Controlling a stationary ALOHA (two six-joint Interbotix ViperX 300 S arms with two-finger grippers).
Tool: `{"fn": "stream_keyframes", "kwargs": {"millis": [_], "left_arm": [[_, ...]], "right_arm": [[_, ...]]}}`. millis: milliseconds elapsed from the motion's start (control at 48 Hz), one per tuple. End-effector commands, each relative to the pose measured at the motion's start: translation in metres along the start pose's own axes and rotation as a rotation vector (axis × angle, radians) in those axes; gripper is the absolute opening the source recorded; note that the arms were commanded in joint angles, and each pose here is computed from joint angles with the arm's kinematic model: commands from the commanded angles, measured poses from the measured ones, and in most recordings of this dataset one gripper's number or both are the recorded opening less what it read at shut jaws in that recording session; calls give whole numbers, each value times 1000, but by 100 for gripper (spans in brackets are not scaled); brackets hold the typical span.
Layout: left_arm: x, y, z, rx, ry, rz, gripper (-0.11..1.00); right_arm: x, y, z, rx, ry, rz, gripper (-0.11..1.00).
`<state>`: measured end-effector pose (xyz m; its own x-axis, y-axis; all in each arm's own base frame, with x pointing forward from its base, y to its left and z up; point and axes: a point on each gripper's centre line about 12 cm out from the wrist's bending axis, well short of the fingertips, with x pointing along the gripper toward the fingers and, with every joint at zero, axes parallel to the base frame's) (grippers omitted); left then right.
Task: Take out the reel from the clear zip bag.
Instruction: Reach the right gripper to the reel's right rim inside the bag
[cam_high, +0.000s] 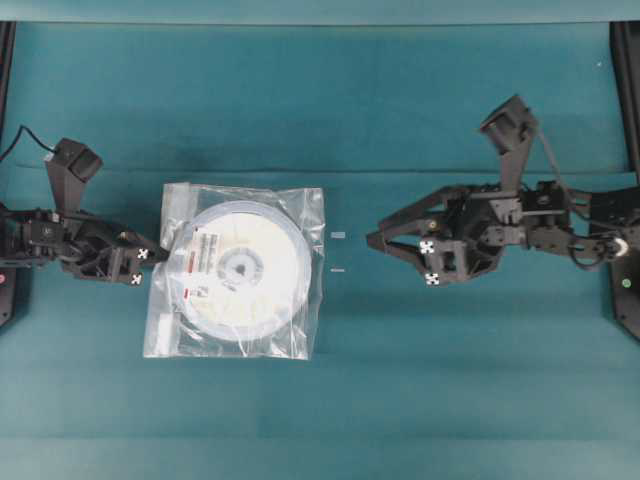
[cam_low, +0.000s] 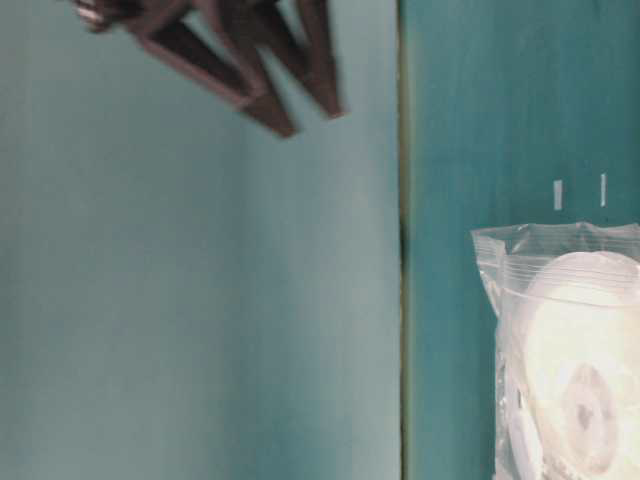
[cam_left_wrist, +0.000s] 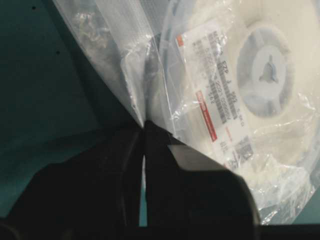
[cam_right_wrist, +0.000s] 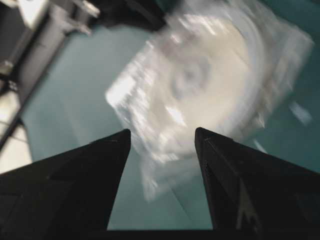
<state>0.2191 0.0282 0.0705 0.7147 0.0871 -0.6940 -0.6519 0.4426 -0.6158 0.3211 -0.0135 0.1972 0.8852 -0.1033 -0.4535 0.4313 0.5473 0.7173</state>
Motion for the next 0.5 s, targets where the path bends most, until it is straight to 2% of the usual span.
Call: {"fn": "stream_keyframes", "kwargs": {"millis": [0,271,479], "left_arm": [[7,-4,1,9,8,4,-4],[7,-2,0,9,11,9,-4],[7,-2,0,10,14,13,-4]], "right_arm": [[8,1,-4,41,32,-23,77],[45,-12,-27,111,158,-146,77],[69,-15,-35,115,194,-185,77]]}}
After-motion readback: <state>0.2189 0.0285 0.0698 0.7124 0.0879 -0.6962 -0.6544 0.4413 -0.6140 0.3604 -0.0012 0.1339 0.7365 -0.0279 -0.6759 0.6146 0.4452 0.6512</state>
